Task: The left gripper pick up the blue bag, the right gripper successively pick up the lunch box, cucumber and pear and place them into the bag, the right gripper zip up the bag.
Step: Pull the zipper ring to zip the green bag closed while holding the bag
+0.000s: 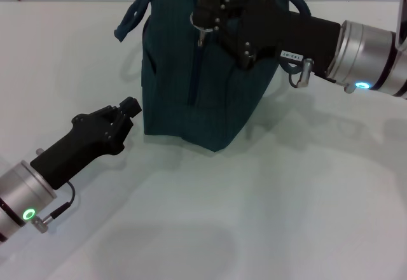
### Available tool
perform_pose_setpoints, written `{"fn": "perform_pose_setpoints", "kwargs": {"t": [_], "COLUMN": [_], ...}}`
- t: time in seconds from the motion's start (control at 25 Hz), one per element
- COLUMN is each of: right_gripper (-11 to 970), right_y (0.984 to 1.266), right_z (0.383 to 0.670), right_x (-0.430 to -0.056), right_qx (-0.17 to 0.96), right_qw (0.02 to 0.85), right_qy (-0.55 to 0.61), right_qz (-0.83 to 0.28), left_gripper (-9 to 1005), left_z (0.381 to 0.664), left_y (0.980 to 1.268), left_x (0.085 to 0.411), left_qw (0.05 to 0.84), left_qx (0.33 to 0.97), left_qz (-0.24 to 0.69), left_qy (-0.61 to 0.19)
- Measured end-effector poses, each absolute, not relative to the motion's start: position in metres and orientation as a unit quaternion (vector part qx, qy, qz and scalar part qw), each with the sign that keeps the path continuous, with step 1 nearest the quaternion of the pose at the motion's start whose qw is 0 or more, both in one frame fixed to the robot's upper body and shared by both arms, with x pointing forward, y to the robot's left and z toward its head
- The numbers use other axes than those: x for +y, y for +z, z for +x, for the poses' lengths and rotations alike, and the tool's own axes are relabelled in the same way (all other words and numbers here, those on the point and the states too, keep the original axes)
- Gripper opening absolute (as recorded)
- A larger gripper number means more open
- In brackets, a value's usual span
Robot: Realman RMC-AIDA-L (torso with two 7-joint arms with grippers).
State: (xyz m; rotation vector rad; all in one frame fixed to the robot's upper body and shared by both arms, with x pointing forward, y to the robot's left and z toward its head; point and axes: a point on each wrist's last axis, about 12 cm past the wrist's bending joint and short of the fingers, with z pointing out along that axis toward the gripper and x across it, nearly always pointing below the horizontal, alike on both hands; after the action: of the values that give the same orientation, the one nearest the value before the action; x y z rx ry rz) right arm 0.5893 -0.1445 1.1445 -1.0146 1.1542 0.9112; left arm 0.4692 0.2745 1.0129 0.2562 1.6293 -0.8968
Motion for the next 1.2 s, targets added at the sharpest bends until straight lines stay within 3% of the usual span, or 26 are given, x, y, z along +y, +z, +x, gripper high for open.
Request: {"fn": "perform_pose_setpoints", "kwargs": {"t": [0.56,1.0,1.2], "right_gripper": [17,17,17], "right_y": [1.145,1.145,1.146], "right_z": [0.589,0.586,0.585], "right_x": [-0.143,-0.140,-0.140], "right_qx": [0.503,0.496,0.494], "right_qw": [0.625,0.623,0.623], "right_qy": [0.400,0.408,0.413], "right_qz": [-0.444,-0.447,-0.445], "left_gripper": [149,569,805], "left_z": [0.467,0.473,0.476], "left_y": [1.017,1.012,1.009], "left_x": [0.273,0.269,0.271], "left_qw": [0.564,0.539,0.538], "left_qx": [0.697,0.720,0.730], "left_qz": [0.135,0.147,0.137], "left_qy": [-0.421,-0.412,-0.398]}}
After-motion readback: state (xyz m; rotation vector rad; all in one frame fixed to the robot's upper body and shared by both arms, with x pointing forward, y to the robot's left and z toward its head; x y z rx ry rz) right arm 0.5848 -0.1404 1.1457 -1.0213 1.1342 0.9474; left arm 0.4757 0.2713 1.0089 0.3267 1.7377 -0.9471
